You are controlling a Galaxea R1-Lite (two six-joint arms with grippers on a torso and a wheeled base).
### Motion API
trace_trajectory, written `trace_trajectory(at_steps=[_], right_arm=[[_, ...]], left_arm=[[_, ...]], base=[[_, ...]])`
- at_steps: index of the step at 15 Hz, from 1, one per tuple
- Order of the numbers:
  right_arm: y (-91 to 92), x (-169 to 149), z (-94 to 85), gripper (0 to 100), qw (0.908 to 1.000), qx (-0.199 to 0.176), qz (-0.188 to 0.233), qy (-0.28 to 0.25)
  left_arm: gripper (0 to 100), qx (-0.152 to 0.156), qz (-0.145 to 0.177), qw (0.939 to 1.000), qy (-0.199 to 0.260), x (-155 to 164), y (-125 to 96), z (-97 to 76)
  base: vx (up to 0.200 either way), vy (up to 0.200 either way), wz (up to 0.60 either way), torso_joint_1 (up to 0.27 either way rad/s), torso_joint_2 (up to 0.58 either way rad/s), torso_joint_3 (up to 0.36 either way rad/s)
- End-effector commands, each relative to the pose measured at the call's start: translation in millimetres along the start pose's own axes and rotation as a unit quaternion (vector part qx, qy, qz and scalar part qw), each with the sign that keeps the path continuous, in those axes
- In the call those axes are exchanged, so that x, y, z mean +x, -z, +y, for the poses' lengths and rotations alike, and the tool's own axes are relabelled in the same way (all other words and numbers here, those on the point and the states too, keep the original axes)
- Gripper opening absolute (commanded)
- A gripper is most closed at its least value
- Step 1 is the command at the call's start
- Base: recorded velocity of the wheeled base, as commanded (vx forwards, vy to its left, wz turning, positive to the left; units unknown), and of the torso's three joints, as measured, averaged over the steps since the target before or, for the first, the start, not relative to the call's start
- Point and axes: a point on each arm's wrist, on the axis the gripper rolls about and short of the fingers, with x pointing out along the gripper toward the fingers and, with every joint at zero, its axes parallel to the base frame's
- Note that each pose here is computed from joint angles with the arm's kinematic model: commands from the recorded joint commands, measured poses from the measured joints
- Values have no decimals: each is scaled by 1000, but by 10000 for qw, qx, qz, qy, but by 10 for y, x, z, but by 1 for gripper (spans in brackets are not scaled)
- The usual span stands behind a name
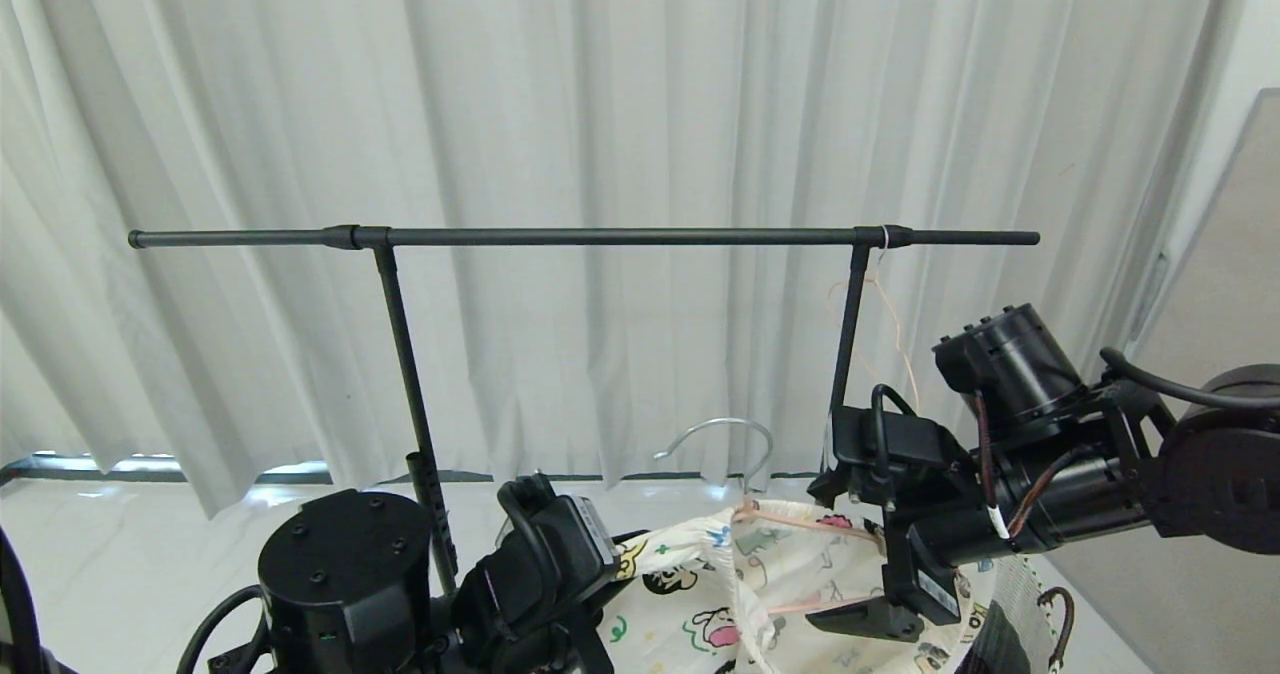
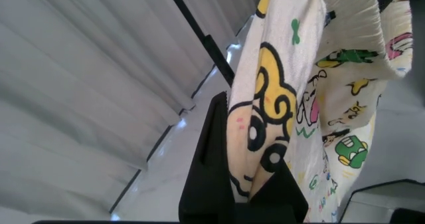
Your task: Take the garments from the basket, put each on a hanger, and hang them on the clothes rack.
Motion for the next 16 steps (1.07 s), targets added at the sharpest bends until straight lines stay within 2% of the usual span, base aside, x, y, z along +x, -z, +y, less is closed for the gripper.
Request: trace_trajectory(at_steps=[1, 2, 3, 10, 13, 14, 16], right_arm=[[18, 43, -10, 100, 10000, 27, 51, -38], [19, 46, -5, 100, 10000, 25, 56, -48], [17, 47, -2, 0, 10000, 20, 55, -53], [-8, 37, -14, 0, 10000, -40, -39, 21], [-50, 20, -33, 0, 9993, -244, -239, 152], [-64, 1, -33, 0, 9988, -341, -289, 191], [-90, -85, -22, 0, 9978, -450, -390, 278]], left_arm=[[0, 0, -14, 10000, 10, -1, -5, -3], [0, -8, -8, 10000, 13, 2, -2, -4], [0, -8, -8, 10000, 13, 2, -2, -4], [0, 6, -1, 10000, 17, 0, 2, -6], [0, -26, -32, 10000, 51, 6, -14, -22], [100, -86, -58, 9999, 55, 11, -27, -27], [100, -137, -69, 9999, 25, 8, -35, -23]], base=[[0, 0, 0, 0, 0, 0], [0, 0, 0, 0, 0, 0], [0, 0, 0, 0, 0, 0], [0, 0, 0, 0, 0, 0], [0, 0, 0, 0, 0, 0], [0, 0, 0, 0, 0, 0], [0, 0, 0, 0, 0, 0]])
